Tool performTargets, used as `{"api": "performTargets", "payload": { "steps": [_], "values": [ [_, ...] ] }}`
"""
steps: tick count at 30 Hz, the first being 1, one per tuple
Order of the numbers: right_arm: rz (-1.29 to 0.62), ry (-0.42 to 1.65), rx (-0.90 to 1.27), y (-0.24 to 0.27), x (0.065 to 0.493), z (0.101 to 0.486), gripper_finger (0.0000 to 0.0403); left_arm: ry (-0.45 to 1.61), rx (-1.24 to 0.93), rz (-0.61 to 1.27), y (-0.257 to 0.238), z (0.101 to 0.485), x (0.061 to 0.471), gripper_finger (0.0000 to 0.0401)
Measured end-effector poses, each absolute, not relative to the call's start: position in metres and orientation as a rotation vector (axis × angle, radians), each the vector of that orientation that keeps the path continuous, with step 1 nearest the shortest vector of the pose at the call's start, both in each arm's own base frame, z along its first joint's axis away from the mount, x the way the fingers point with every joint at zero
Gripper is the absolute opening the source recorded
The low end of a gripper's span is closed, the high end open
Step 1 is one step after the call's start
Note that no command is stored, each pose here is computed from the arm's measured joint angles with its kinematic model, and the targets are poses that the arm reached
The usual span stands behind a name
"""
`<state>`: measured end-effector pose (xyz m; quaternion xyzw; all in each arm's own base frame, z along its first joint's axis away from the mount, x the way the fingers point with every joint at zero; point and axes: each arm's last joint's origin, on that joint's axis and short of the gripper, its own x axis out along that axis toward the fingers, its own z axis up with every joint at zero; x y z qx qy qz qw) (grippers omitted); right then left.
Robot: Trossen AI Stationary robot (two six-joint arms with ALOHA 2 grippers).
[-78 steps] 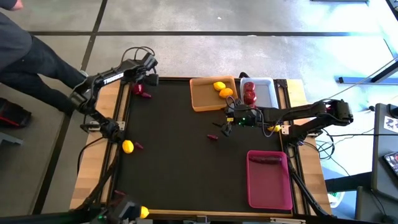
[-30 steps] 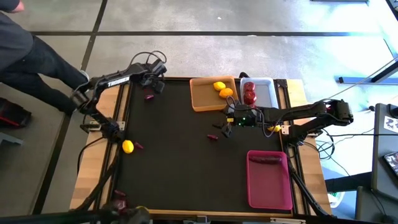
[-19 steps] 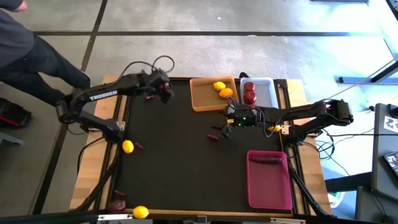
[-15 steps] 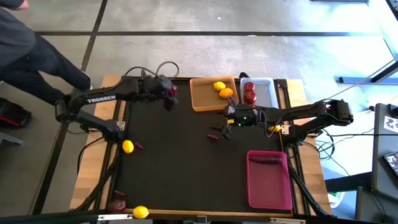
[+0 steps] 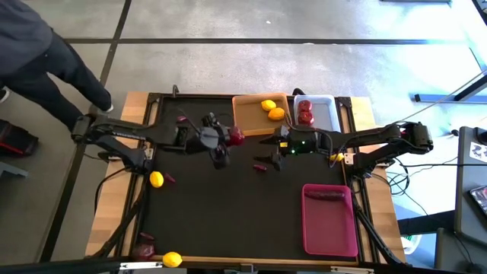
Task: Sort produce into baskets
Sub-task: Put the red apple into the white bin
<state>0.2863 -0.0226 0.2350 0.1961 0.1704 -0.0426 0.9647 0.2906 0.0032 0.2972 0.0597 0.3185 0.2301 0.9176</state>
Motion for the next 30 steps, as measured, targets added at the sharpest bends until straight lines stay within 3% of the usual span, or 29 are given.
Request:
{"api": "performTargets", "payload": {
  "steps": [9, 20, 30],
  "values": [
    [-0.022, 0.226, 0.614, -0.021, 0.291, 0.247, 0.0353, 0.652, 0.322, 0.517, -0.031, 0.272, 0.316, 0.0285],
    [-0.119, 0.212, 0.662, -0.024, 0.291, 0.244, 0.0353, 0.562, 0.466, 0.548, -0.052, 0.242, 0.353, 0.0285],
    [-0.111, 0.253, 0.687, -0.023, 0.298, 0.233, 0.035, 0.53, 0.512, 0.533, -0.057, 0.24, 0.36, 0.0285]
  ]
}}
